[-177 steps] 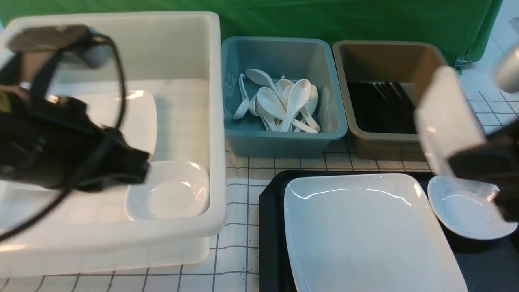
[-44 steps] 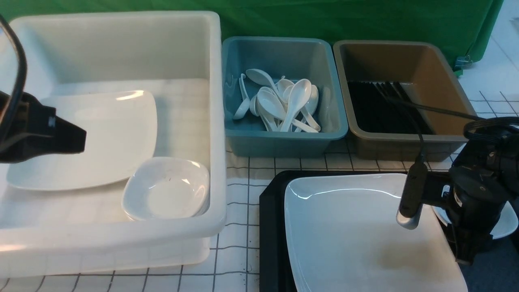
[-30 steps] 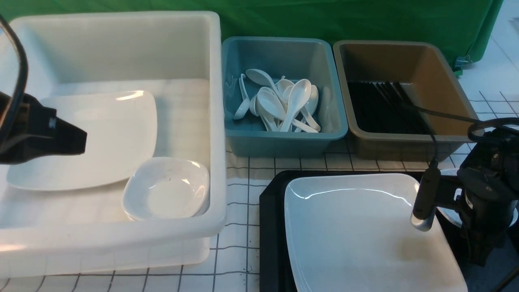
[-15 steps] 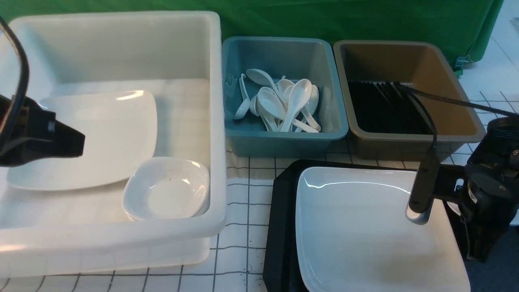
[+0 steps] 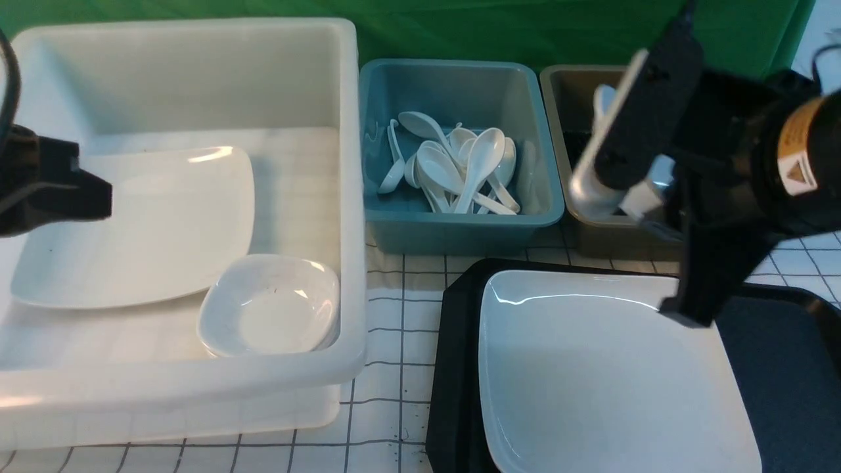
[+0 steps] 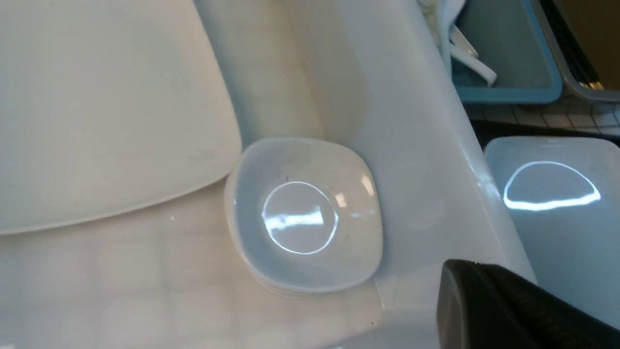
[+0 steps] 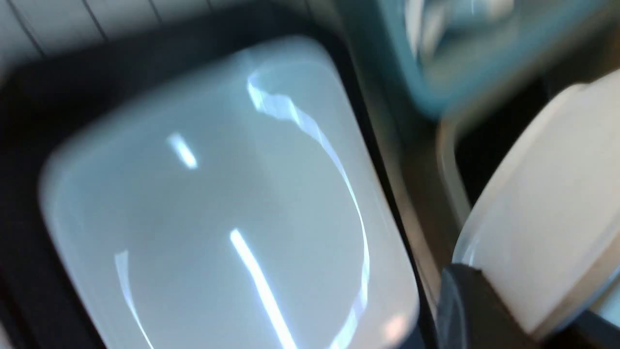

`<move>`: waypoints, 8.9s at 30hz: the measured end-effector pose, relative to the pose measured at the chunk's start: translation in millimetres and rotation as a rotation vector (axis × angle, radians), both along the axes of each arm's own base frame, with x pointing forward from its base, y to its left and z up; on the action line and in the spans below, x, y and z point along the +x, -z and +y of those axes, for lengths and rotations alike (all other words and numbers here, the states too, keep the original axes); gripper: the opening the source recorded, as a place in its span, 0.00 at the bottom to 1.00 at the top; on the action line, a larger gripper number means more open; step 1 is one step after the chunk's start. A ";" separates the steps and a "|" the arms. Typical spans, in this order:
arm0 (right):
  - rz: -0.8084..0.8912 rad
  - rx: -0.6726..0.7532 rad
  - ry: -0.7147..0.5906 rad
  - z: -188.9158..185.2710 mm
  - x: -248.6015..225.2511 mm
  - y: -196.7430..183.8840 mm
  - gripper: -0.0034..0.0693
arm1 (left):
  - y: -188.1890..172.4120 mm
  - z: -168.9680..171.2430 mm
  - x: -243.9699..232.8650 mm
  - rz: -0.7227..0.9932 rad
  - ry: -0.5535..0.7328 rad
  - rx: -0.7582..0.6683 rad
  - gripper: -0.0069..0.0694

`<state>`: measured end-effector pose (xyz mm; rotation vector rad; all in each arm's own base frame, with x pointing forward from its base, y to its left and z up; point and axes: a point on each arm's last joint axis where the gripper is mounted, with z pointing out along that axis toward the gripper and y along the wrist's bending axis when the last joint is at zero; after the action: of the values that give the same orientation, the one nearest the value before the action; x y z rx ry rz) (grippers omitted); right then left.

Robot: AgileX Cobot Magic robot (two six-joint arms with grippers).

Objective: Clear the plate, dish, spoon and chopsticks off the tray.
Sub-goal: Use the right arm to put the small plate into the large storage box on the left, then use the left arm to grab a plate from the dinner plate, then use the left arm to put the plate into the large storage box on the left

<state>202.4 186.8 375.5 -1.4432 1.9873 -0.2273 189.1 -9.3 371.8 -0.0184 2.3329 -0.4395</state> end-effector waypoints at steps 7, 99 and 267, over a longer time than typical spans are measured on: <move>0.025 0.048 -0.224 106.7 1.9 0.7 0.10 | 2.2 28.2 -0.5 0.031 -0.205 0.013 0.10; -0.118 0.367 -0.140 58.1 -36.6 -140.7 0.06 | -1.2 48.0 -4.5 0.017 -0.187 -0.194 0.10; 0.014 0.616 0.517 -172.6 -143.1 31.8 0.07 | 93.5 -279.2 66.9 0.358 0.355 -0.315 0.13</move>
<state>59.3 14.3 343.7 -0.5405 2.1498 0.1689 256.1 -288.5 278.3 0.1828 2.5961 -1.0523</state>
